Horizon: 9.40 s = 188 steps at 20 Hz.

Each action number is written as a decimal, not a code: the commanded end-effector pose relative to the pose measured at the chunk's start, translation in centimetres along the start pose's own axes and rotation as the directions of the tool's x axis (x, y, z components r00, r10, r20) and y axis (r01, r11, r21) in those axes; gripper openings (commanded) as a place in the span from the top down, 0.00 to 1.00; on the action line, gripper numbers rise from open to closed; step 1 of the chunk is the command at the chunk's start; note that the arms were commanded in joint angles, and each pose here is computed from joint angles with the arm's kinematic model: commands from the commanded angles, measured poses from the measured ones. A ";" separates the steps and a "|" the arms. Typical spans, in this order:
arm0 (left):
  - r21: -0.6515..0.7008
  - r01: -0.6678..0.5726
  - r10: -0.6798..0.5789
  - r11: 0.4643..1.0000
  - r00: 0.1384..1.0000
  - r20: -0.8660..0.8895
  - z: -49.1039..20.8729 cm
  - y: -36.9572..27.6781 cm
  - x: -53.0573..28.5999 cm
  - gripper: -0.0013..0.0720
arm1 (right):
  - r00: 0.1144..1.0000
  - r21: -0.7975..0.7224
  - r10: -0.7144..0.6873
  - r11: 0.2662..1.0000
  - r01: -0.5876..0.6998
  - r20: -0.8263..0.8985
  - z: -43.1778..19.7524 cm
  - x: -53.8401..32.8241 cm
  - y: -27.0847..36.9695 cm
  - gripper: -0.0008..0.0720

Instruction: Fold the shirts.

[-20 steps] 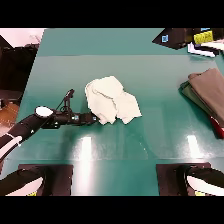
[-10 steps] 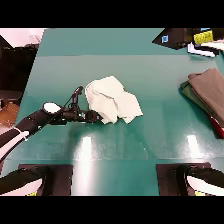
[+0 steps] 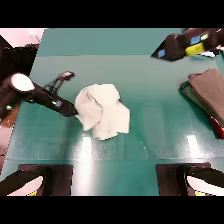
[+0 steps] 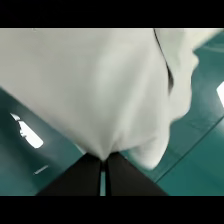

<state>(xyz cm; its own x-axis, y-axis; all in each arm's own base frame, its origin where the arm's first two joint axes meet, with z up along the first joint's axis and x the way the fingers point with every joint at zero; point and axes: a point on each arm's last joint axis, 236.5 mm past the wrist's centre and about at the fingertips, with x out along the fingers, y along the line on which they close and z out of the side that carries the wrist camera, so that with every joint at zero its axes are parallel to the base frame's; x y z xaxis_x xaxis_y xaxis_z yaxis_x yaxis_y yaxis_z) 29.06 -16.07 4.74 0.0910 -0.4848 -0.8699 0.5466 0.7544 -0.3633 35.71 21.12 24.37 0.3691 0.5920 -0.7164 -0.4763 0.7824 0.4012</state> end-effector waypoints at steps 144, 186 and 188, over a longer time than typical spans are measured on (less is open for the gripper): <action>-0.134 0.110 -0.141 0.985 0.959 -0.248 0.4 1.9 1.0 0.95 | 0.945 0.338 -0.200 0.898 0.283 -0.260 -17.3 5.2 -18.1 0.97; -0.488 0.147 -0.137 0.861 0.989 0.056 7.0 13.0 11.5 0.37 | 0.946 0.405 -0.252 0.858 0.315 -0.201 -18.3 -1.9 -17.5 0.97; -0.482 0.147 -0.137 0.864 0.989 0.057 7.1 13.0 11.4 0.94 | 0.946 0.405 -0.253 0.858 0.315 -0.200 -18.3 -1.9 -17.5 0.97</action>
<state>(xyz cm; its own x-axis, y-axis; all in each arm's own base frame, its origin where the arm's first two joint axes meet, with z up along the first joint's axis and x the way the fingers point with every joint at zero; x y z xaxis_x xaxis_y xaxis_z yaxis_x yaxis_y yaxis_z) 42.92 -14.62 -7.87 0.0556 -0.5989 -0.7989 0.0904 0.7998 -0.5934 28.73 2.79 8.25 0.3102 0.3233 -0.8940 0.0308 0.9365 0.3493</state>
